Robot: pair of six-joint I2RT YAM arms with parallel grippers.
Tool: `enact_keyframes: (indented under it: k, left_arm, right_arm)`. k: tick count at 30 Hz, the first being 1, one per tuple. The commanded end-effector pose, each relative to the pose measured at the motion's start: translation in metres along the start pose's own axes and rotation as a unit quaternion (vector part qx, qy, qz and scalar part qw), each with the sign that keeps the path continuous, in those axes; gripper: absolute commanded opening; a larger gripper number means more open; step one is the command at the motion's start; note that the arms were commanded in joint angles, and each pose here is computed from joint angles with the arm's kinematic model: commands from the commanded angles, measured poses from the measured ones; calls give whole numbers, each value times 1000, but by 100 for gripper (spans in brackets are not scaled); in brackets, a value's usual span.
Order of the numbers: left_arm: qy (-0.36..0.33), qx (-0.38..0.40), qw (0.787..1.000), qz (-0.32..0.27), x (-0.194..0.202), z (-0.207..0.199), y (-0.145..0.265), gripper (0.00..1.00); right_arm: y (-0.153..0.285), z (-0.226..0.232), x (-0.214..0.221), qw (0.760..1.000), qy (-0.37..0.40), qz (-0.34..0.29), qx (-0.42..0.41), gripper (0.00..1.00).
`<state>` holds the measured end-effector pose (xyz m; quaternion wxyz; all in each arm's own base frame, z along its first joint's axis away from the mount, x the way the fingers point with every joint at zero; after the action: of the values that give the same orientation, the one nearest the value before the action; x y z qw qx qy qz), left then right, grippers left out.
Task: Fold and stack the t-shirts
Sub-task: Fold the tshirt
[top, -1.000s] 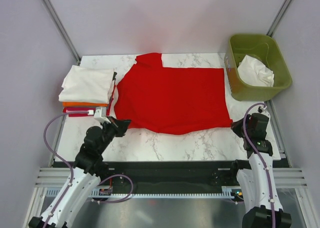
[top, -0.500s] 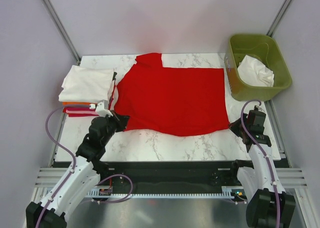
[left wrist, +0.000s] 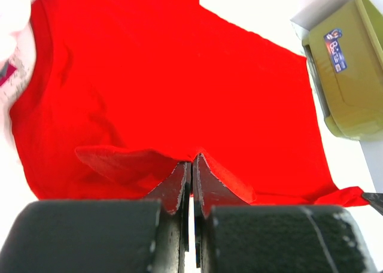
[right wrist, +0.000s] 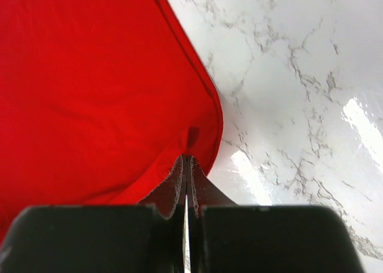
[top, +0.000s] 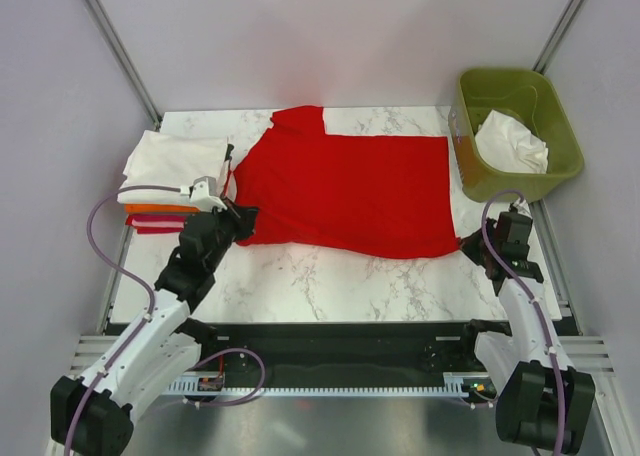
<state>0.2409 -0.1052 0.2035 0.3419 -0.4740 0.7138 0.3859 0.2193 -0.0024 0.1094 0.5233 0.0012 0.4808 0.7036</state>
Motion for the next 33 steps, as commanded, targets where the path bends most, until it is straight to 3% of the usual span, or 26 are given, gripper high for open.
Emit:
enact_keyframes:
  k: [1, 18, 33]
  left_arm:
    - [-17, 8, 997, -69, -40, -15, -8, 3]
    - [-59, -55, 994, -73, -65, -16, -62, 2]
    - [-82, -79, 992, -55, -64, -10, -80, 2]
  right_arm:
    - [5, 24, -32, 998, 11, -54, -35, 0]
    - [-30, 45, -61, 996, -36, -67, -48, 0]
    - [-48, 58, -78, 995, -44, -66, -55, 0]
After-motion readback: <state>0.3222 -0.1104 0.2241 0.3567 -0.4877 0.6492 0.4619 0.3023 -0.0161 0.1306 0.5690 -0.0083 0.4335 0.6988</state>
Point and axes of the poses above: each gripper's point midway between its finger pads, its own y axis back along the fingers, its own z axis along the line the jaws close on, x = y × z, the point moved 5 cm from there along y, back along the fingers, and after that the axes turned 4 degrees about -y, right-handed, at the moved point
